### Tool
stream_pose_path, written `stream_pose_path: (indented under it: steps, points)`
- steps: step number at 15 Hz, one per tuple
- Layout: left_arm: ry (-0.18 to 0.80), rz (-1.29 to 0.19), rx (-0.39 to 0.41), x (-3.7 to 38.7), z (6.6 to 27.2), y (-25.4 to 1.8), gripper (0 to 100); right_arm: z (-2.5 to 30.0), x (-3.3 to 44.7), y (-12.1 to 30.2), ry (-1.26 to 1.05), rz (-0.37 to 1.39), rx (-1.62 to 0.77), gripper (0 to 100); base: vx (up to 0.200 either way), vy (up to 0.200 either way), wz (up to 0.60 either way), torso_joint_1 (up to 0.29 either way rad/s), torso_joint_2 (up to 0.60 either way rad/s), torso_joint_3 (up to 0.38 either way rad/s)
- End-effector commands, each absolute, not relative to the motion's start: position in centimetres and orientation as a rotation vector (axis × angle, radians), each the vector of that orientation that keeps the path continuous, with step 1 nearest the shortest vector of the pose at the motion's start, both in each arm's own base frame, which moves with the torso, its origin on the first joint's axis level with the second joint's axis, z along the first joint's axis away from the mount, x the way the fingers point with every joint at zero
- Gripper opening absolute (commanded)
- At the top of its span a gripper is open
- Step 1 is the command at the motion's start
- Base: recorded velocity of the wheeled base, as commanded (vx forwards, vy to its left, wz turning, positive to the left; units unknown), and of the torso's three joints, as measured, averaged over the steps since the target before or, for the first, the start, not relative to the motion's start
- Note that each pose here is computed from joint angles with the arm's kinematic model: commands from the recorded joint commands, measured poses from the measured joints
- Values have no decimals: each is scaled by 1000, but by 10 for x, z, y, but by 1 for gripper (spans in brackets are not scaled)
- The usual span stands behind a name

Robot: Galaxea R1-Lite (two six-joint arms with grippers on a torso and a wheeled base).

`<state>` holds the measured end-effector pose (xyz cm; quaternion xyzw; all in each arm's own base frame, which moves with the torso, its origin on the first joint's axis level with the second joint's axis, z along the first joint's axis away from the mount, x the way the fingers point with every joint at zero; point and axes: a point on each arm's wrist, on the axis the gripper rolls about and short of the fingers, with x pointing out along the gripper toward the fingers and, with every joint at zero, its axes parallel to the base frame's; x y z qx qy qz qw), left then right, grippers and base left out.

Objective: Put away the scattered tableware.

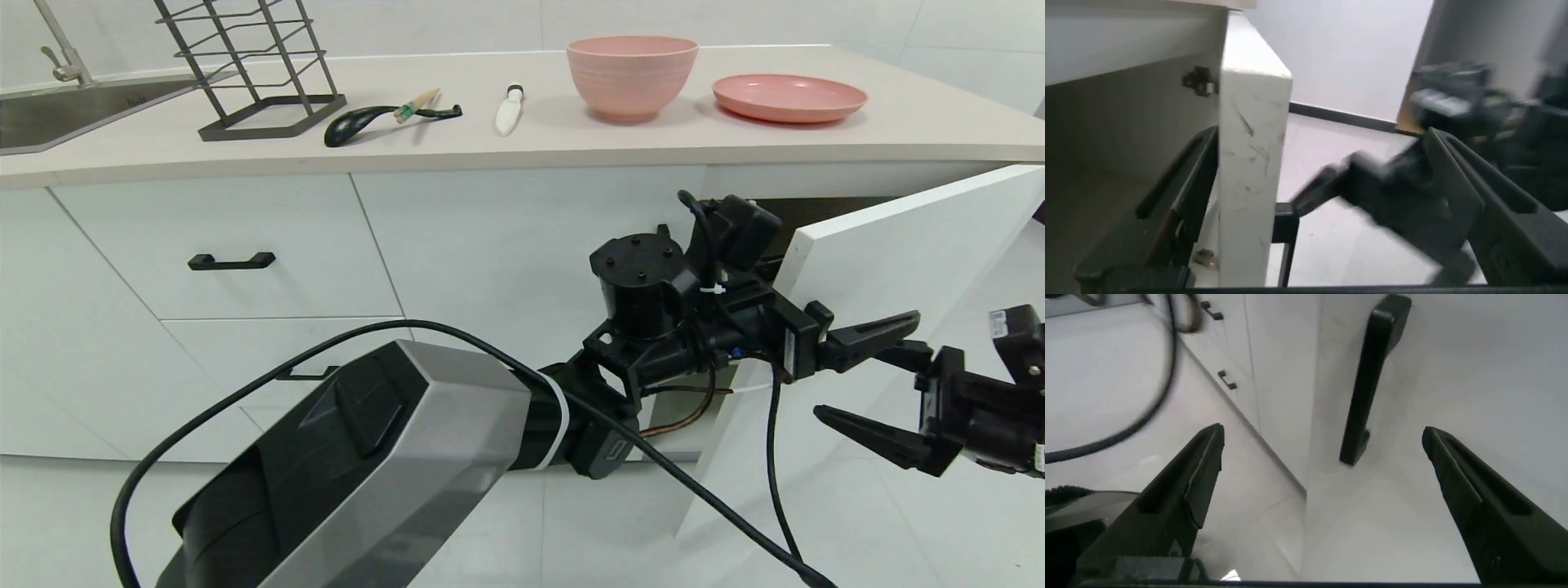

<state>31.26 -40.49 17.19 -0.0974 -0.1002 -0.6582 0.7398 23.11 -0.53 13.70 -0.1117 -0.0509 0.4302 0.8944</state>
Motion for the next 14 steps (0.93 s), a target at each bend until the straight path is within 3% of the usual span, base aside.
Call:
stream_pose_path:
  steps: [1,7,11,14]
  points:
    - [-212,-1426,-216,314,170,-404,100,157,177,-9,-181,827,-290,100,0,0,0,0,0,0]
    - [-226,-1432,-220,310,174,-406,100,193,79,6,-498,742,-487,100,0,0,0,0,0,0]
    - [-225,-1478,-228,289,174,-421,100,207,46,10,-655,633,-562,100,0,0,0,0,0,0]
    - [-191,-1497,-234,268,162,-433,100,225,30,12,-771,560,-610,100,0,0,0,0,0,0]
